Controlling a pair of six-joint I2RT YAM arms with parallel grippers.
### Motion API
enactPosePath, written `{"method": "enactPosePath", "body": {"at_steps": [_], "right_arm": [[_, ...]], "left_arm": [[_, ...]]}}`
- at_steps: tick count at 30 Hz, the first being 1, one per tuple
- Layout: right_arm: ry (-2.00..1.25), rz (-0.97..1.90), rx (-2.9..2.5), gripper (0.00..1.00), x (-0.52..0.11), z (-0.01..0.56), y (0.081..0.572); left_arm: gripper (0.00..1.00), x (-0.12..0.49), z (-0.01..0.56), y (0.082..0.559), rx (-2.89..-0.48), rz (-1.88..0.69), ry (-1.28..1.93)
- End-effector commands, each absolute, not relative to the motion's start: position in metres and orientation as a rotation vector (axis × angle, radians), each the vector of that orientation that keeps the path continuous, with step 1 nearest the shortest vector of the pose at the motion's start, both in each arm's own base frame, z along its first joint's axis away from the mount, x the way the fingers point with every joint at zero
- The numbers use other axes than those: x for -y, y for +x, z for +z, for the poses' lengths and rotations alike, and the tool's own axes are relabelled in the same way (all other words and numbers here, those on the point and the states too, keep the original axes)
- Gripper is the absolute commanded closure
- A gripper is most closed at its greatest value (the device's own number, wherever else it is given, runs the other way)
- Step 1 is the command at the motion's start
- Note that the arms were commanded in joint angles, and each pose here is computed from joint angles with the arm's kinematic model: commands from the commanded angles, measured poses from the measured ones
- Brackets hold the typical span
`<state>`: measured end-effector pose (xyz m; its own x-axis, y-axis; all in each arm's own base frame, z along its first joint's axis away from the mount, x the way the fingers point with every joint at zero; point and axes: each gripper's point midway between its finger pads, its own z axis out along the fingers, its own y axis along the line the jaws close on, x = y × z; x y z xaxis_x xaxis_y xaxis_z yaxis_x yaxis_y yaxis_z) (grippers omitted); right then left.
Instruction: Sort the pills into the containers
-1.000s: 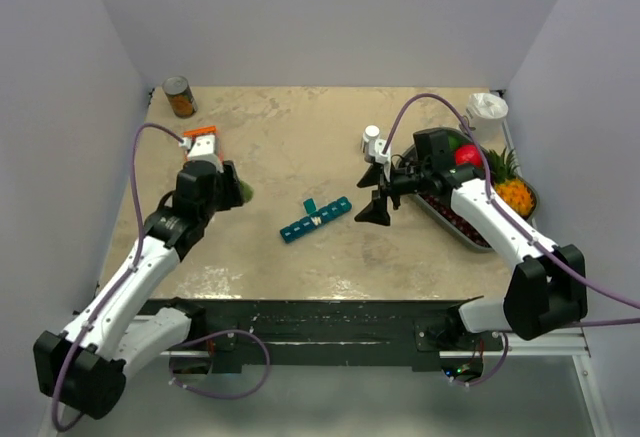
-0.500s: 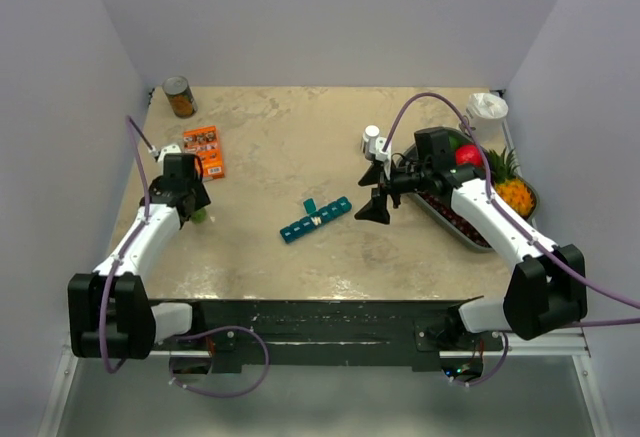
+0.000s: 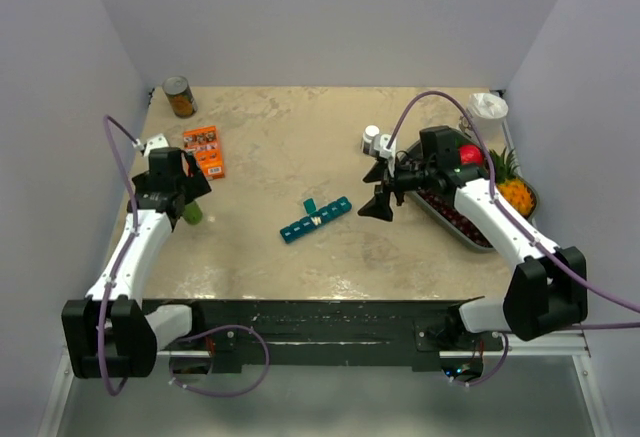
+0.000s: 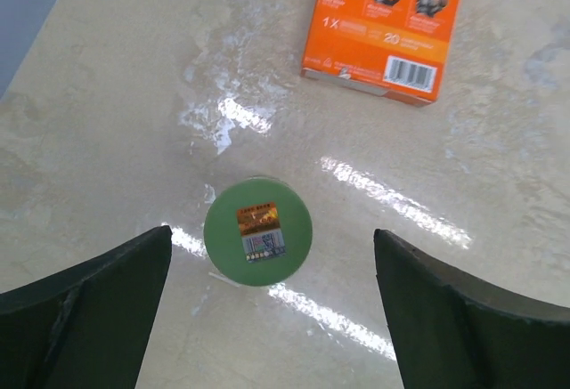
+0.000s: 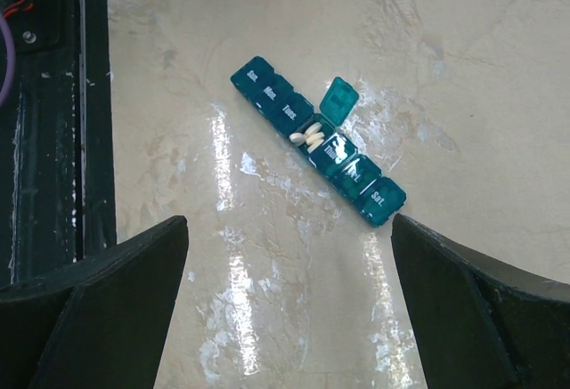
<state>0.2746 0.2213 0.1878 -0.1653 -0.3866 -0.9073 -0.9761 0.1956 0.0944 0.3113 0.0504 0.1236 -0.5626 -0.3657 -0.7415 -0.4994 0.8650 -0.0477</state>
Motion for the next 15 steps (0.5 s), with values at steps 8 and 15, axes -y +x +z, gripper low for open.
{"method": "enactPosePath", "body": {"at_steps": [8,15], "right_arm": [[-1.266,0.85,-1.627,0.01,-0.208,0.213,0.285],[-1.32,1.284,-1.712,0.01,-0.229,0.188,0.25]], "left_arm": [[0.07,0.049,0.223,0.304,-2.041,-0.376,-0.006],[0.12,0.155,0.184,0.263,-2.034,-0.633,0.567]]}}
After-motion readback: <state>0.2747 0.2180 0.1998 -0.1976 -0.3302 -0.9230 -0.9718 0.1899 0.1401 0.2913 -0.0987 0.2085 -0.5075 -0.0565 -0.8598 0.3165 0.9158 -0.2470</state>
